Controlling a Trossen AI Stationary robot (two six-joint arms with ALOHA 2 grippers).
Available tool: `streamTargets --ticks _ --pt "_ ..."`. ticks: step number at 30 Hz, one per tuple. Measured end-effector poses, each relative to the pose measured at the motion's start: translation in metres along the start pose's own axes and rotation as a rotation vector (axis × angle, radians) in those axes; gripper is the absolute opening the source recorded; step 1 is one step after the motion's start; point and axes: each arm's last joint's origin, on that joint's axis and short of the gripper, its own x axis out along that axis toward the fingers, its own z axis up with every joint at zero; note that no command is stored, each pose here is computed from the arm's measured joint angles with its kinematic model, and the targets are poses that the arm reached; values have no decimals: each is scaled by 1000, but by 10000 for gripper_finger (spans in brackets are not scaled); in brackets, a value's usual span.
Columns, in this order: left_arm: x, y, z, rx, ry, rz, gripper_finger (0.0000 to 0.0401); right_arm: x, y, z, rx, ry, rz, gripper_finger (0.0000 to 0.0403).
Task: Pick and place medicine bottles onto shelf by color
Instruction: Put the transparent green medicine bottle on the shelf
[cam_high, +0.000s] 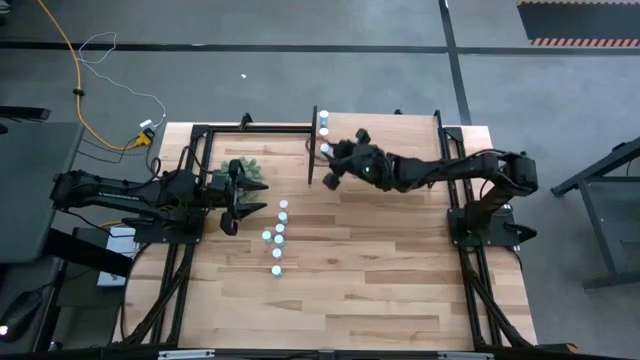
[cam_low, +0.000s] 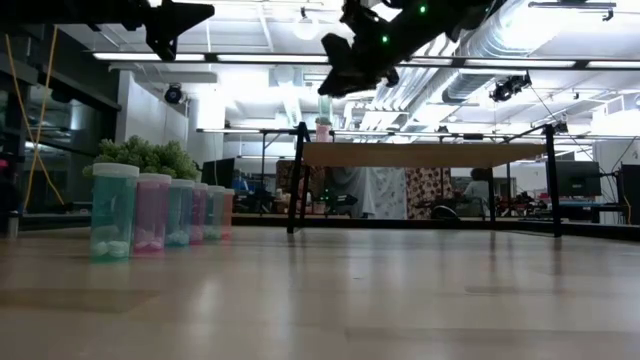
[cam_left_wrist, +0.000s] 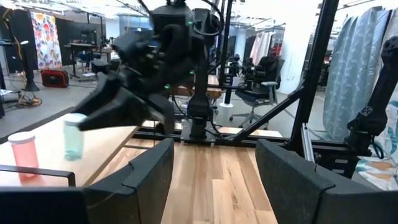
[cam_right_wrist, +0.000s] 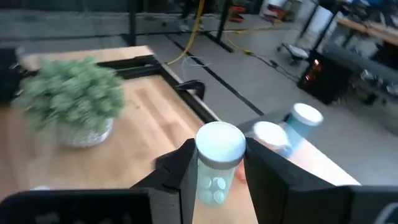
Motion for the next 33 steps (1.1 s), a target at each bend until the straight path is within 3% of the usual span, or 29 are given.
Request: streamTargets --ticks 6,11,21,33 --pt "0 0 0 -7 0 1 216 11 -13 -3 107 10 21 103" --pt "0 0 0 -7 -2 2 216 26 -7 -17 88 49 27 103" --pt "0 0 0 -7 -4 4 216 32 -14 -18 77 33 -61 103" --pt "0 0 0 -7 -4 4 216 32 -12 -18 124 39 15 103"
